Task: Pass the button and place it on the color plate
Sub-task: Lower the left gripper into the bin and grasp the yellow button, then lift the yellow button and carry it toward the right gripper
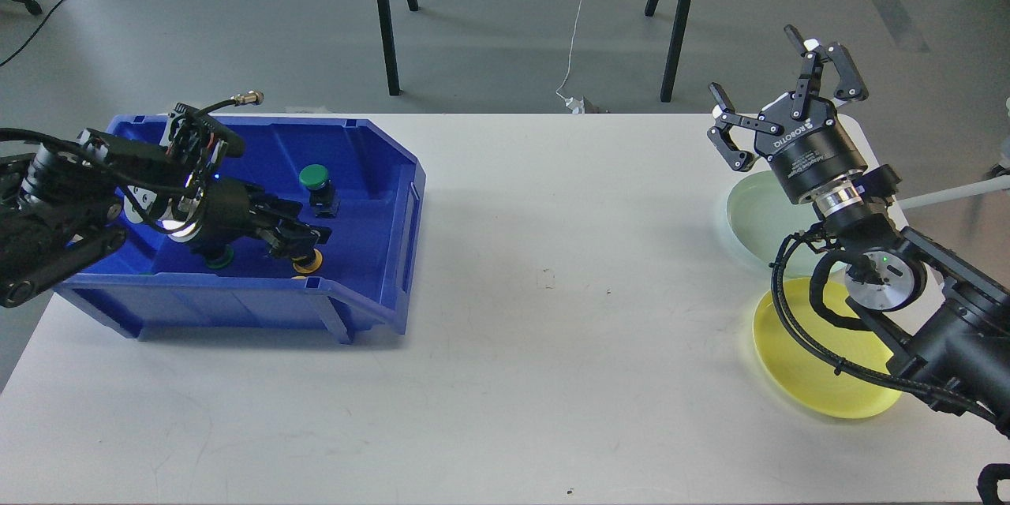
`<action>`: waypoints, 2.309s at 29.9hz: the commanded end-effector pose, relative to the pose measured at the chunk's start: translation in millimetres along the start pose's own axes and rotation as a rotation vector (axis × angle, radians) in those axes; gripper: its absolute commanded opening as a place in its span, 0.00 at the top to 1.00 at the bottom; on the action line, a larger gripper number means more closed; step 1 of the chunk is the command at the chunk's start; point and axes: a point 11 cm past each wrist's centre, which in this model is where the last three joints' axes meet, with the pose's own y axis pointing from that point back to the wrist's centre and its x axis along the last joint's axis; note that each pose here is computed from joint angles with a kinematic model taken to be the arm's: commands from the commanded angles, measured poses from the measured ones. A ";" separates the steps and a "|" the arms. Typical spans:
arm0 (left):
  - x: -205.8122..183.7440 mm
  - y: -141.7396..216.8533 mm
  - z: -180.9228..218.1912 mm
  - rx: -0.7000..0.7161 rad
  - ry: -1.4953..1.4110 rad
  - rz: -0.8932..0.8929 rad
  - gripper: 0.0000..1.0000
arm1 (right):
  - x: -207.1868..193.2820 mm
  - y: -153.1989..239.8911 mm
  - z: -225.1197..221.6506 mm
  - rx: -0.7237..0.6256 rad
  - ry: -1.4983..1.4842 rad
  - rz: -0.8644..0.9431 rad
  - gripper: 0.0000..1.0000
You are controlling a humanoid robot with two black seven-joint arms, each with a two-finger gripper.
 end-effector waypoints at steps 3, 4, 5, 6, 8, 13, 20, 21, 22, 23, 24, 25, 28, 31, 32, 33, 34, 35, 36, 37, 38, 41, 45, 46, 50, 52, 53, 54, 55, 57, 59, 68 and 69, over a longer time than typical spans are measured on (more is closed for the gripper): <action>-12.3 -3.5 0.5 -0.004 0.011 -0.021 0.27 | 1.4 1.8 0.7 -0.002 -0.001 0.005 0.01; -13.7 -4.0 0.7 -0.005 0.013 -0.023 0.27 | 1.0 1.6 1.3 -0.003 -0.001 0.004 0.01; -14.7 -3.7 0.2 -0.004 0.015 -0.025 0.27 | 0.5 1.4 1.4 -0.002 -0.002 0.002 0.01; -15.2 -3.3 -0.3 -0.002 0.014 -0.025 0.27 | 0.6 1.3 0.9 -0.001 -0.002 0.002 0.01; -17.5 -3.5 -0.6 -0.002 0.017 -0.027 0.27 | 1.0 1.5 0.9 -0.001 -0.002 0.004 0.01; -16.1 -2.7 -1.2 -0.001 0.018 -0.020 0.33 | 0.6 1.3 0.9 -0.001 -0.002 0.002 0.01; -16.1 -1.3 -3.0 0.005 0.015 -0.021 0.77 | 2.4 3.7 0.9 0.003 -0.007 0.009 0.01; -16.7 -1.6 -2.9 0.004 0.015 -0.021 0.85 | 3.3 4.5 0.8 0.005 -0.009 0.013 0.01; -16.8 -1.7 -2.9 0.004 0.013 -0.020 0.87 | 4.3 6.4 2.1 0.004 -0.012 0.017 0.01; -16.0 -1.7 -2.9 0.004 0.009 -0.012 0.88 | 5.1 7.3 2.1 0.005 -0.013 0.019 0.01; -14.3 -1.6 -2.9 0.004 0.003 0.000 0.89 | 5.3 8.0 2.2 0.006 -0.013 0.020 0.01; -13.3 -1.6 -2.9 0.004 0.000 0.009 0.89 | 5.0 7.7 1.8 0.008 -0.015 0.020 0.01; -2.2 2.2 -0.9 -0.004 0.003 0.042 0.90 | 5.4 8.2 1.7 0.009 -0.016 0.021 0.01; 22.3 17.7 -7.4 0.006 0.035 0.119 0.90 | 5.8 7.0 -2.5 0.024 -0.018 0.023 0.01; 34.5 26.6 -10.7 0.009 0.057 0.164 0.90 | 6.2 7.2 -3.5 0.029 -0.019 0.025 0.01; 47.6 36.0 -13.0 0.003 0.093 0.213 0.90 | 5.7 5.9 -6.5 0.039 -0.020 0.023 0.01; 59.8 43.9 -11.6 -0.021 0.146 0.252 0.90 | 6.0 5.0 -9.9 0.051 -0.022 0.025 0.01; 71.6 52.4 -9.5 -0.052 0.203 0.283 0.90 | 6.1 4.6 -12.6 0.059 -0.022 0.025 0.01; 86.8 65.0 -5.7 -0.103 0.276 0.323 0.90 | 5.8 4.0 -14.1 0.064 -0.024 0.024 0.01; 100.1 78.0 -2.0 -0.154 0.334 0.364 0.90 | 5.5 4.0 -15.2 0.064 -0.022 0.022 0.01; 120.1 95.2 3.3 -0.217 0.377 0.460 0.90 | 4.9 4.1 -17.8 0.066 -0.019 0.018 0.01; 166.3 133.6 38.0 -0.448 0.444 0.660 0.90 | -3.1 10.0 -34.8 0.052 0.021 -0.028 0.01; 182.3 120.8 84.8 -0.725 0.571 0.697 0.90 | -24.4 36.5 -39.1 -0.019 0.073 -0.117 0.01; 184.6 111.6 95.1 -0.783 0.608 0.691 0.90 | -36.2 45.4 -33.8 -0.051 0.086 -0.160 0.01; 164.6 54.7 127.0 -0.911 0.751 0.621 0.90 | -78.3 72.3 -3.3 -0.132 0.236 -0.249 0.02; 156.9 35.2 137.5 -0.948 0.806 0.608 0.89 | -89.2 73.5 4.8 -0.141 0.339 -0.256 0.02; 154.8 27.8 141.3 -0.961 0.828 0.605 0.89 | -91.2 72.6 7.5 -0.139 0.376 -0.247 0.03; 151.0 19.3 142.4 -0.965 0.857 0.600 0.89 | -91.5 71.7 10.9 -0.139 0.407 -0.233 0.04; 149.8 14.7 144.8 -0.971 0.870 0.596 0.89 | -91.8 71.2 15.1 -0.141 0.413 -0.219 0.05; 149.7 9.6 150.2 -0.982 0.877 0.588 0.89 | -95.6 68.0 27.0 -0.140 0.403 -0.203 0.06; 149.2 7.6 151.7 -0.985 0.881 0.584 0.89 | -102.4 63.1 35.3 -0.138 0.398 -0.207 0.08; 134.7 -10.7 165.9 -0.977 0.875 0.535 0.89 | -126.8 38.3 50.7 -0.109 0.382 -0.231 0.10; 134.1 -11.4 166.5 -0.977 0.874 0.533 0.89 | -130.0 35.8 52.1 -0.110 0.381 -0.241 0.10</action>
